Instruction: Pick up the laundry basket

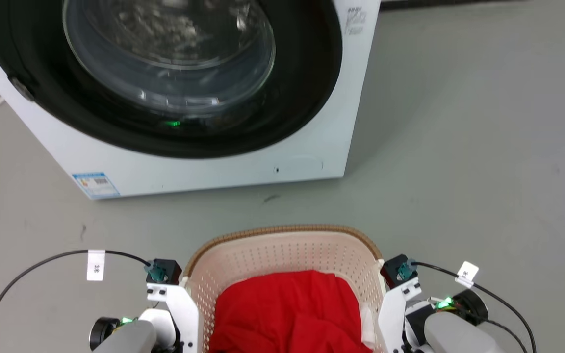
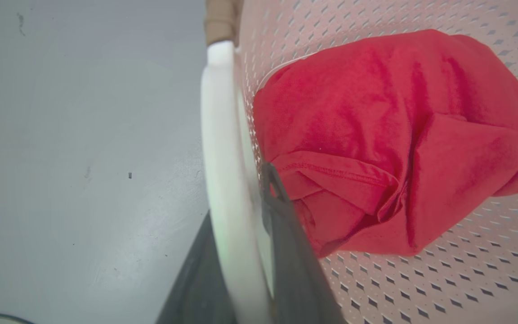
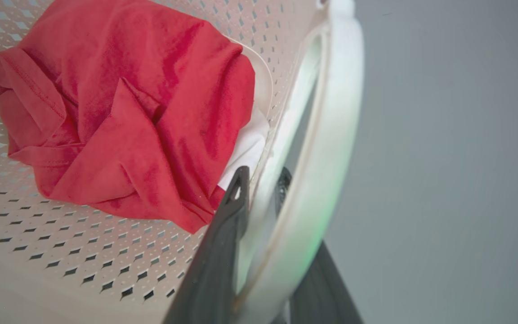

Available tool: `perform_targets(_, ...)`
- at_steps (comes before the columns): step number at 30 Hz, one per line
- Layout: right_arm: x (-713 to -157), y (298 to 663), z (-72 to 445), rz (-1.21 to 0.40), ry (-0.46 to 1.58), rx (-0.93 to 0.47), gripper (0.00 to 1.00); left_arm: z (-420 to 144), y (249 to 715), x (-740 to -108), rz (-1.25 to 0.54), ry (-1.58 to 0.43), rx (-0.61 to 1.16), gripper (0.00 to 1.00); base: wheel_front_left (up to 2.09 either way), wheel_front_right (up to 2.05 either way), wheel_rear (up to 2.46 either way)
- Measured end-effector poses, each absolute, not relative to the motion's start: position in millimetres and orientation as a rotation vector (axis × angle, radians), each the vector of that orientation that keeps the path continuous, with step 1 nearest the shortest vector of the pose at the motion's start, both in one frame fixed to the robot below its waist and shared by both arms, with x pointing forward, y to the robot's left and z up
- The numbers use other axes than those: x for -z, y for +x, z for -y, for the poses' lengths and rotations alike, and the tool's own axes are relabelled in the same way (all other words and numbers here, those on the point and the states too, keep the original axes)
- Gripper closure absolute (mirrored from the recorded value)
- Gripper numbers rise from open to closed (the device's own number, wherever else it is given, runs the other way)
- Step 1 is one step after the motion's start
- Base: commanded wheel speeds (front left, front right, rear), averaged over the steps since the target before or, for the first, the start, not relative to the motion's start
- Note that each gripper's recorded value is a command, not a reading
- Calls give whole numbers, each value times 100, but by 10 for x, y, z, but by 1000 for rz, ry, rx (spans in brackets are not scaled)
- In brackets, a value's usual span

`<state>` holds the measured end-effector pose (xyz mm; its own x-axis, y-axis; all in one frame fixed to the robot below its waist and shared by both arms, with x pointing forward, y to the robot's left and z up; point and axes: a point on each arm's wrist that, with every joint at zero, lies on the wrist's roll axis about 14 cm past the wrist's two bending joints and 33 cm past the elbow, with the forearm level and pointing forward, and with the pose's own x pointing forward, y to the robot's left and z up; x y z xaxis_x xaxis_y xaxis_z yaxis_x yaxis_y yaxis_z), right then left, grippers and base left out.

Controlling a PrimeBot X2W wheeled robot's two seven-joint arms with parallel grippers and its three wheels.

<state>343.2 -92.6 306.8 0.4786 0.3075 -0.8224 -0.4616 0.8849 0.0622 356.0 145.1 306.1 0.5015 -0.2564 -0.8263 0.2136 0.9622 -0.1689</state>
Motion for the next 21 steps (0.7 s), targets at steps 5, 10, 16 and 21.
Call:
perform_targets(5, -3206, 3295, 998, -945, -182, -454, 100, -1390, 3408, -3196, -1003, -41, 302, 100, 0, 0, 0)
perform_targets(10, -3272, 3282, 1032, -931, -188, -448, 100, -1363, 3368, -3256, -1005, -41, 311, 100, 0, 0, 0)
perform_targets(16, -3275, 3241, 1024, -938, -191, -455, 100, -1376, 3277, -3248, -1030, -54, 304, 100, 0, 0, 0)
perform_targets(21, -3274, 3216, 1018, -942, -190, -459, 100, -1387, 3233, -3237, -1037, -58, 302, 100, 0, 0, 0)
